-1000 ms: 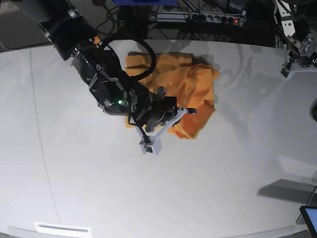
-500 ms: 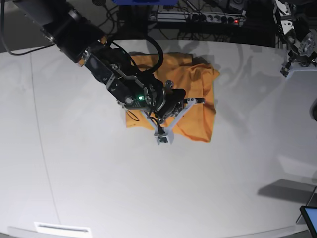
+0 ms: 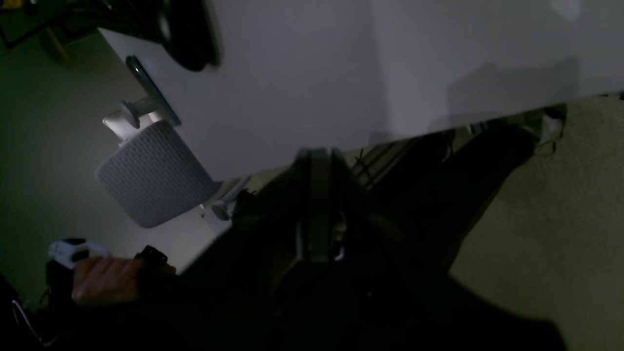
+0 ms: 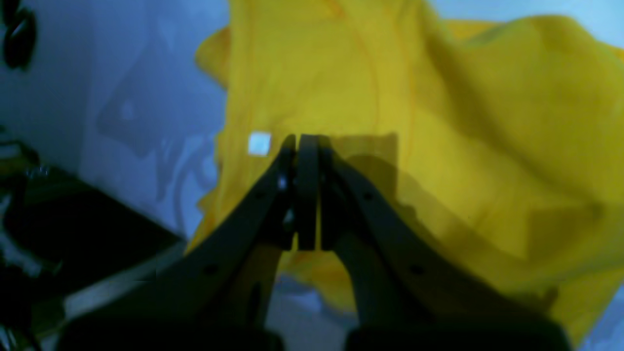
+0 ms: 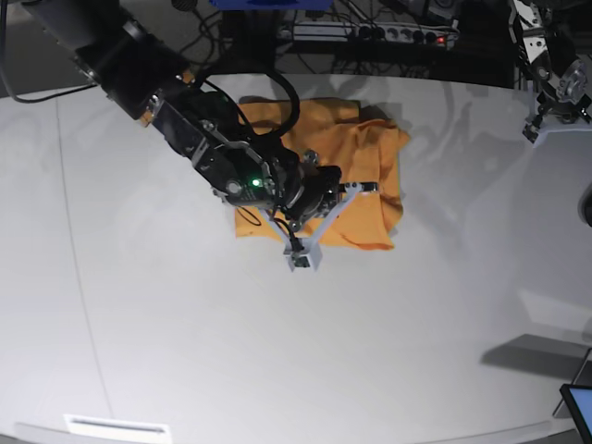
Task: Fold the T-shirt properly
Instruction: 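Drag the gripped shirt layer with the right gripper to flatten the bundle, then smooth the folded shirt's edge with the right gripper, tucking it flat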
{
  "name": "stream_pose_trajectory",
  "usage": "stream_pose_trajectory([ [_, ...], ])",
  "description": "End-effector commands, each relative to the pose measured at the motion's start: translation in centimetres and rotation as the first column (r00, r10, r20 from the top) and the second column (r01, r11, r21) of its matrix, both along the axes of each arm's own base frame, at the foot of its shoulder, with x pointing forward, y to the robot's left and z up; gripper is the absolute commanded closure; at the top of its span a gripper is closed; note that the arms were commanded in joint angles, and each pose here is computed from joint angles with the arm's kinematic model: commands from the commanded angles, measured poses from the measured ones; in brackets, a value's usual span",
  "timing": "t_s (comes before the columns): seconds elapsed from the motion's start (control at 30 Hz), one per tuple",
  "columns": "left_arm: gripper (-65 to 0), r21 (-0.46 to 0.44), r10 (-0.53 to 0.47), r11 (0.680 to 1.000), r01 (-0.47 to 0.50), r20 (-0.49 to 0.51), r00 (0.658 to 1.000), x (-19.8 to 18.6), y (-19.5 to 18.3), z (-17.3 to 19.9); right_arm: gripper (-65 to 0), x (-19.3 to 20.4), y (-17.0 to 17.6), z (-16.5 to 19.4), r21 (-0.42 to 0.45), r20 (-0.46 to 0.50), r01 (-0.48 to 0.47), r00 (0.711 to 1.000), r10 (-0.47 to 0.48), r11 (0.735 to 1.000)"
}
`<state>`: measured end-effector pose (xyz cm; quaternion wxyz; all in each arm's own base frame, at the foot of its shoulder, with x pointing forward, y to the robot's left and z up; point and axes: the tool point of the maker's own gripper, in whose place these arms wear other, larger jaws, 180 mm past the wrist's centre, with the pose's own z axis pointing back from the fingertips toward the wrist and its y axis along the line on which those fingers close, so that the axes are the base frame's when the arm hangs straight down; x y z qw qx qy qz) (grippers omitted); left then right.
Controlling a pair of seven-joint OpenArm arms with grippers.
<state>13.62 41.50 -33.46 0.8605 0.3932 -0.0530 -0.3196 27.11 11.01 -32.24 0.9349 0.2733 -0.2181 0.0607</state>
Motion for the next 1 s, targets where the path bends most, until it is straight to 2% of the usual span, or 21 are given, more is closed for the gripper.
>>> stream_pose_trajectory([
  [0.0,0.0,0.041,-0.003,0.999,0.002,0.012,1.0,0.3,0.6,1.1,0.0,0.2,0.6,1.8,0.043,0.033,-0.009,0.999,0.008,0.999],
  [0.13,0.0,-0.051,-0.001,0.999,0.004,0.056,0.998,1.0,-0.5,0.4,0.0,0.5,-0.9,2.5,0.07,0.025,0.035,0.999,-0.036,0.997],
  [0.23,0.0,-0.113,0.01,0.994,0.001,0.096,0.995,1.8,-1.1,0.2,0.0,1.1,-2.6,1.9,0.046,0.027,0.065,0.997,-0.066,0.997],
  [0.47,0.0,-0.185,0.013,0.983,0.012,0.132,0.991,2.6,-2.1,-0.2,0.0,0.4,-3.5,1.7,0.039,0.032,0.073,0.997,-0.074,0.997],
  [0.6,0.0,-0.223,-0.027,0.972,0.075,0.213,0.977,4.6,-3.2,0.2,0.0,0.6,-3.5,1.8,0.038,0.041,0.073,0.996,-0.075,0.997],
  [0.77,0.0,-0.263,-0.055,0.957,0.124,0.253,0.966,5.5,-4.0,-0.2,0.0,2.1,-5.5,1.9,-0.008,0.144,0.127,0.982,-0.125,0.992],
  [0.97,0.0,-0.348,-0.026,0.929,0.13,0.289,0.957,6.0,-3.6,-2.3,0.0,2.5,-7.8,1.6,-0.034,0.21,0.166,0.965,-0.155,0.986],
])
